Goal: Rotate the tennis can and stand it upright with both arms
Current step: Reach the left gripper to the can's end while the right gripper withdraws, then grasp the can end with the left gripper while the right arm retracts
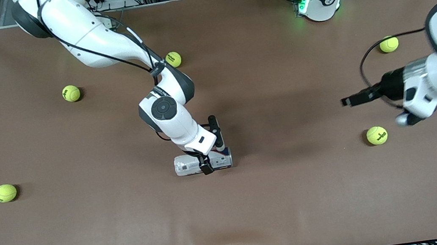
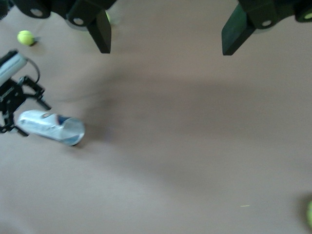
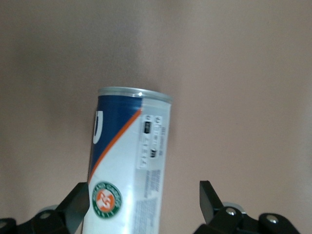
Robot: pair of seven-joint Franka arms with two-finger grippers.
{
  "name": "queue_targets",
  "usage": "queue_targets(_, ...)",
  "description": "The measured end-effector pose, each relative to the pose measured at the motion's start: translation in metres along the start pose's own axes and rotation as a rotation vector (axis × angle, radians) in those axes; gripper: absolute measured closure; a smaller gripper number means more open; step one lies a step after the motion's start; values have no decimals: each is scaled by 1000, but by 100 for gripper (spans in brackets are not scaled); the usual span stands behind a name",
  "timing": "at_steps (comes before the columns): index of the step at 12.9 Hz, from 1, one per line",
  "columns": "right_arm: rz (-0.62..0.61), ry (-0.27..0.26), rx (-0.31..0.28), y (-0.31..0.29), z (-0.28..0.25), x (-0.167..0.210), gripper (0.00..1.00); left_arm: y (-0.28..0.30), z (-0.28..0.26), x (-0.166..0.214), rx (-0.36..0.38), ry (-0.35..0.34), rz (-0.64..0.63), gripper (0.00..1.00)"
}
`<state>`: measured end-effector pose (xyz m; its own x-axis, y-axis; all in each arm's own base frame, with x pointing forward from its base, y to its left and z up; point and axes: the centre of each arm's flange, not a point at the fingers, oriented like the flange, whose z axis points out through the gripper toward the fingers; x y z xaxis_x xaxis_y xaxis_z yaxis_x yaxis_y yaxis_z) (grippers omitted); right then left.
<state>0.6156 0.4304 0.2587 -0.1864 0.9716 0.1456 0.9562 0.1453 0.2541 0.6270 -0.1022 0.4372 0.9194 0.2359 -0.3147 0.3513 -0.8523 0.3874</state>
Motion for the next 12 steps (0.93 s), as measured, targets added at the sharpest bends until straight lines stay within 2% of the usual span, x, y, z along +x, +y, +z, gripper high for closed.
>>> queue_targets(3,17,-36,32,13,-58,1,0,49,81,19,-155,22,-24,0)
queue_targets(5,127,-55,61,29,-94,-31,0,74,137,25,-288,13,-102,0)
queue_targets(7,270,-79,51,57,-123,-104,0,93,202,22,-374,-7,-185,0)
queue_targets(9,397,-102,38,75,-145,-173,0,114,260,10,-408,5,-216,0)
queue_targets(12,574,-128,-7,89,-178,-266,0,127,313,4,-462,0,-215,0)
